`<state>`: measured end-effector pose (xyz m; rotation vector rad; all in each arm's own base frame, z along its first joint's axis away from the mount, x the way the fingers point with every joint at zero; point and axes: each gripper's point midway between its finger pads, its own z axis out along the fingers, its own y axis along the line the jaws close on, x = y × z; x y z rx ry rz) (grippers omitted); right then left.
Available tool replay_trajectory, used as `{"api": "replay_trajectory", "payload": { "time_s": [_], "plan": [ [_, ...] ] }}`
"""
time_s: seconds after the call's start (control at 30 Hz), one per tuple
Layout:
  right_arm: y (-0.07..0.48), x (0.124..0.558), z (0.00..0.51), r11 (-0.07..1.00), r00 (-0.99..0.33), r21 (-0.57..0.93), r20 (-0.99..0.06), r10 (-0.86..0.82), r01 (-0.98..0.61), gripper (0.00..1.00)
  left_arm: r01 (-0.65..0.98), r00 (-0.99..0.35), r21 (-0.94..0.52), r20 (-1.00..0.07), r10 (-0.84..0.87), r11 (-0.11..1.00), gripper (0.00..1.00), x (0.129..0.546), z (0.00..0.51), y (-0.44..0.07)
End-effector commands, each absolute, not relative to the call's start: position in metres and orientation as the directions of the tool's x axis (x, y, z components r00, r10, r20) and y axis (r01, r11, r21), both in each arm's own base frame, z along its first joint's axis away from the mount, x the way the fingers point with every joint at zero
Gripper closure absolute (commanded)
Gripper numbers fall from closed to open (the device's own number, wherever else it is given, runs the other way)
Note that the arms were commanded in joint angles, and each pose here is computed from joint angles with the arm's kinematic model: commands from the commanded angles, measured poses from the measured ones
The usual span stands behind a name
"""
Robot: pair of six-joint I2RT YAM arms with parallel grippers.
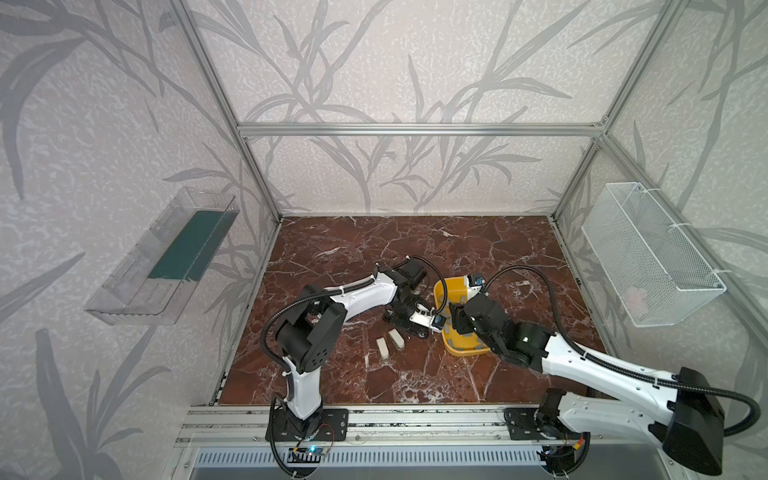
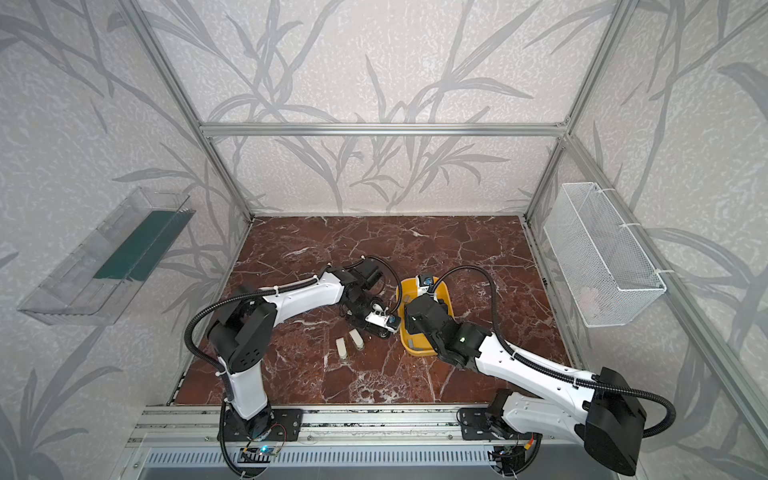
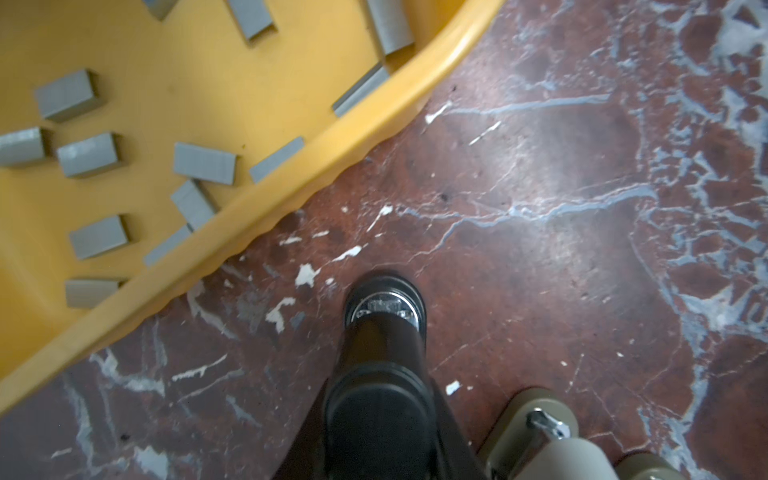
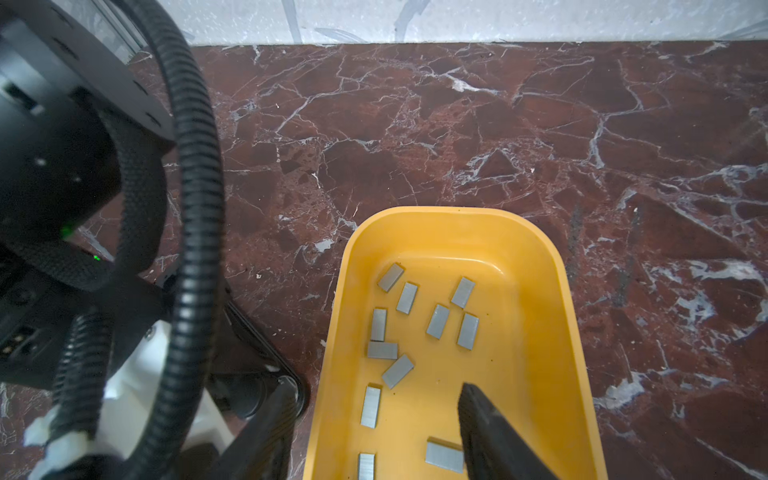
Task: Load the staples into the stapler
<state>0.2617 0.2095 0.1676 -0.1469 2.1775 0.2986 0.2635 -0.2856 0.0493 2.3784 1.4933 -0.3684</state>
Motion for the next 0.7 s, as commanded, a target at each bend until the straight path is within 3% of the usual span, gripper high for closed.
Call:
{"api": "replay_trajectory", "payload": {
  "time_s": [0.0,0.13,0.27,0.47,0.67],
  "plan": [
    [0.206,0.265,0.175,0.968,-0.562,0.149,-0.827,0.011,-0.201,0.36,0.906,0.385,0.341,-0.416,0.824,-0.251,1.00,0.308,0.113,-0.288],
    [0.205,0.265,0.176,0.967,-0.557,0.151,-0.831,0.013,-0.204,0.36,0.853,0.371,0.517,-0.504,0.780,-0.072,1.00,0.332,0.170,-0.280],
    [0.208,0.265,0.177,0.962,-0.549,0.161,-0.836,0.013,-0.222,0.36,0.773,0.367,0.632,-0.519,0.772,0.058,1.00,0.346,0.202,-0.268],
    [0.211,0.264,0.186,0.952,-0.527,0.171,-0.850,0.011,-0.255,0.35,0.743,0.360,0.658,-0.544,0.758,0.119,1.00,0.348,0.225,-0.260],
    [0.212,0.261,0.196,0.936,-0.520,0.246,-0.850,0.083,-0.252,0.33,0.774,0.372,0.624,-0.587,0.719,0.110,1.00,0.331,0.233,-0.259]
  ]
}}
